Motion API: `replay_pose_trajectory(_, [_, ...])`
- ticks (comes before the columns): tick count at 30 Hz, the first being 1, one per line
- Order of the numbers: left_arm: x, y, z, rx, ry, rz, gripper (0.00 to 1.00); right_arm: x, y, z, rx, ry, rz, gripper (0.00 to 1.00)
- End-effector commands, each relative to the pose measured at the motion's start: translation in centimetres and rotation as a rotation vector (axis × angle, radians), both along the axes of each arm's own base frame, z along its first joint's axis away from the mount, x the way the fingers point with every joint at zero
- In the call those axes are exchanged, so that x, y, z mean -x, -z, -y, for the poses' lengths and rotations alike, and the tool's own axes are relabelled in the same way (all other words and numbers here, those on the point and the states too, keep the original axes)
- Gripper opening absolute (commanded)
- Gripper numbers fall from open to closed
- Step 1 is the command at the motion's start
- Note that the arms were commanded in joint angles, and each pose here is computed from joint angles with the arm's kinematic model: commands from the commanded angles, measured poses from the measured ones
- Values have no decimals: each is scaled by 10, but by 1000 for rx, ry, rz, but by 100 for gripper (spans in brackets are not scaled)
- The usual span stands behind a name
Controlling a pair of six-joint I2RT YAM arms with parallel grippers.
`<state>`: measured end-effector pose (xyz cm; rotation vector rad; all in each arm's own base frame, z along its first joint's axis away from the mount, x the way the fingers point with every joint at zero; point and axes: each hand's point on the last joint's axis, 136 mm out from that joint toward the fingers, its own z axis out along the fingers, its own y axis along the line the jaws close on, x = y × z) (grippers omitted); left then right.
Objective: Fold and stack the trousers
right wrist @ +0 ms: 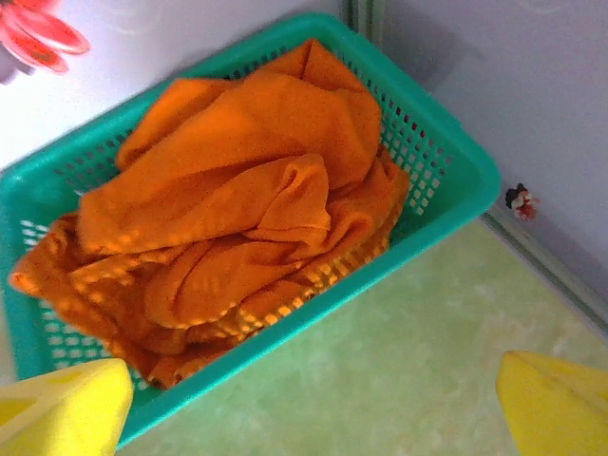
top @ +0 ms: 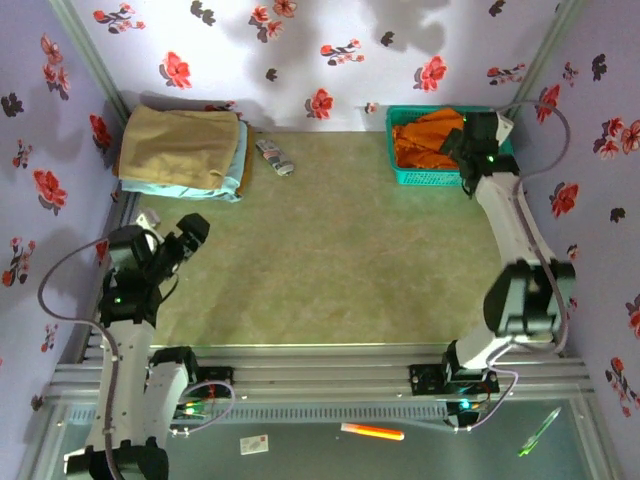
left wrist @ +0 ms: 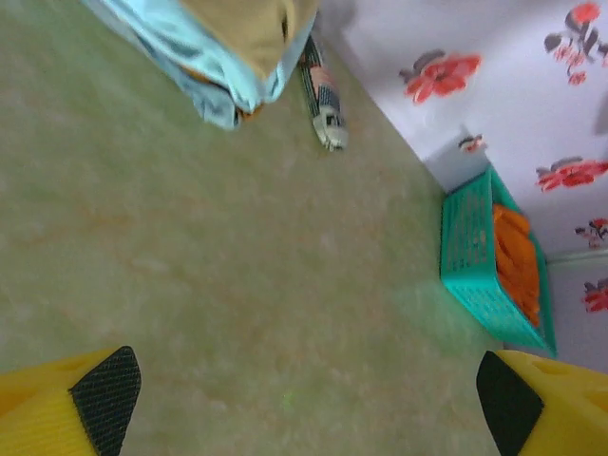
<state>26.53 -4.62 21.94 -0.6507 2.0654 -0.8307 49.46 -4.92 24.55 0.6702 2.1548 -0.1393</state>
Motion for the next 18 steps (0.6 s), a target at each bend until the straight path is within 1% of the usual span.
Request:
replay_pose_trajectory(1, [10, 9, 14, 22, 92, -40, 94, -31, 14, 17, 15, -22, -72, 99])
replay_pose_trajectory(4, [9, 12, 16, 16, 106, -36, 95, -61, 52, 26, 21, -47, -180, 99])
replay_pose_trajectory(6, [8, 13, 18, 22, 111, -28, 95, -76, 67, 37, 36, -38, -216, 99])
replay_pose_trajectory(8, [6, 13, 19, 35, 109, -26, 95, -88, 80, 45, 13, -44, -231, 99])
replay_pose_trajectory(12, [2, 13, 23, 52, 114, -26, 95, -103, 117, 55, -79, -48, -269, 99])
replay_pose_trajectory(14, [-1, 14, 24, 57, 115, -35, 95, -108, 135, 54, -91, -61, -295, 99])
replay_pose_trajectory(18, [-7, 18, 23, 65, 108, -44, 95, -118, 151, 52, -96, -83, -296, 99])
